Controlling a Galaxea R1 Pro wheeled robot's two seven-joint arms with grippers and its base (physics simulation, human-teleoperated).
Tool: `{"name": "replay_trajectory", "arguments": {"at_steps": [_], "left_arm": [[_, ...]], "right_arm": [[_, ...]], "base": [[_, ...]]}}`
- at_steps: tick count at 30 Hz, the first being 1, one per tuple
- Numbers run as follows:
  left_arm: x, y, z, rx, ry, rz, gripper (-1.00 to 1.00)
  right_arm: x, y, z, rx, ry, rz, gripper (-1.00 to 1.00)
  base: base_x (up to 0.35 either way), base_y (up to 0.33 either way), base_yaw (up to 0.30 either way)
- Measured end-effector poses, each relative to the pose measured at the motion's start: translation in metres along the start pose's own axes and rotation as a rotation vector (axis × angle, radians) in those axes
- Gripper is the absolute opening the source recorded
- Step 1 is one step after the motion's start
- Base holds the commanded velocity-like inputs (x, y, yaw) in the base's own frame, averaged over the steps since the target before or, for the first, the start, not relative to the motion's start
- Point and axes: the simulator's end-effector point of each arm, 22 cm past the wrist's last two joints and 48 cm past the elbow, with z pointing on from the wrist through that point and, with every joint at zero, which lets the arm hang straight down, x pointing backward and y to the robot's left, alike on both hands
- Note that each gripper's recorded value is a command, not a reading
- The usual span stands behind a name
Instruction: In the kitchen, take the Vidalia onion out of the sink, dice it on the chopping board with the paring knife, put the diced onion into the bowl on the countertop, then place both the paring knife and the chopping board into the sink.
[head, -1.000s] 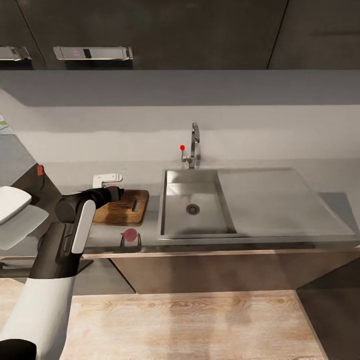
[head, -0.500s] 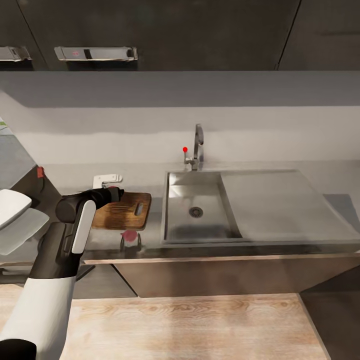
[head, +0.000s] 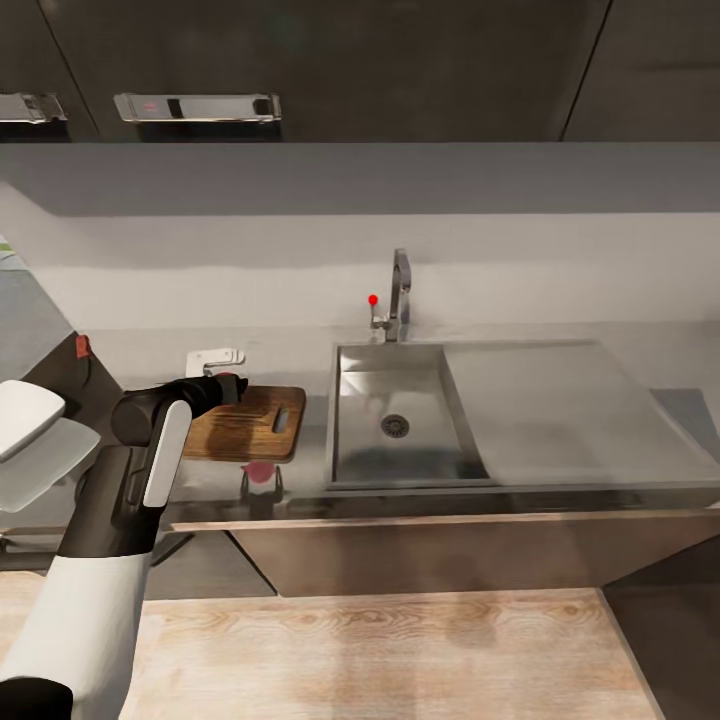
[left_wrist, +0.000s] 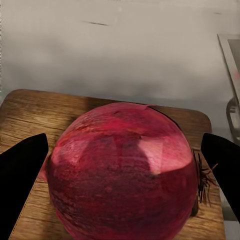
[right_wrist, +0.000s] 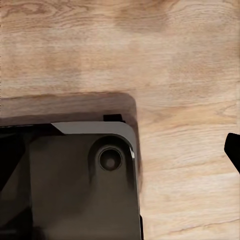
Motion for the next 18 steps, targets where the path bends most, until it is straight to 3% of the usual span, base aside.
{"name": "replay_trajectory", "arguments": {"at_steps": [18], "left_arm": [[0.0046,-0.0008,0.0037,0.0,0.009,0.001,-1.0]], "right_arm": [[0.0036,-0.0012,0.0,0.003,0.01,0.001,1.0]], "base": [[-0.002,0.035,0.0]]}}
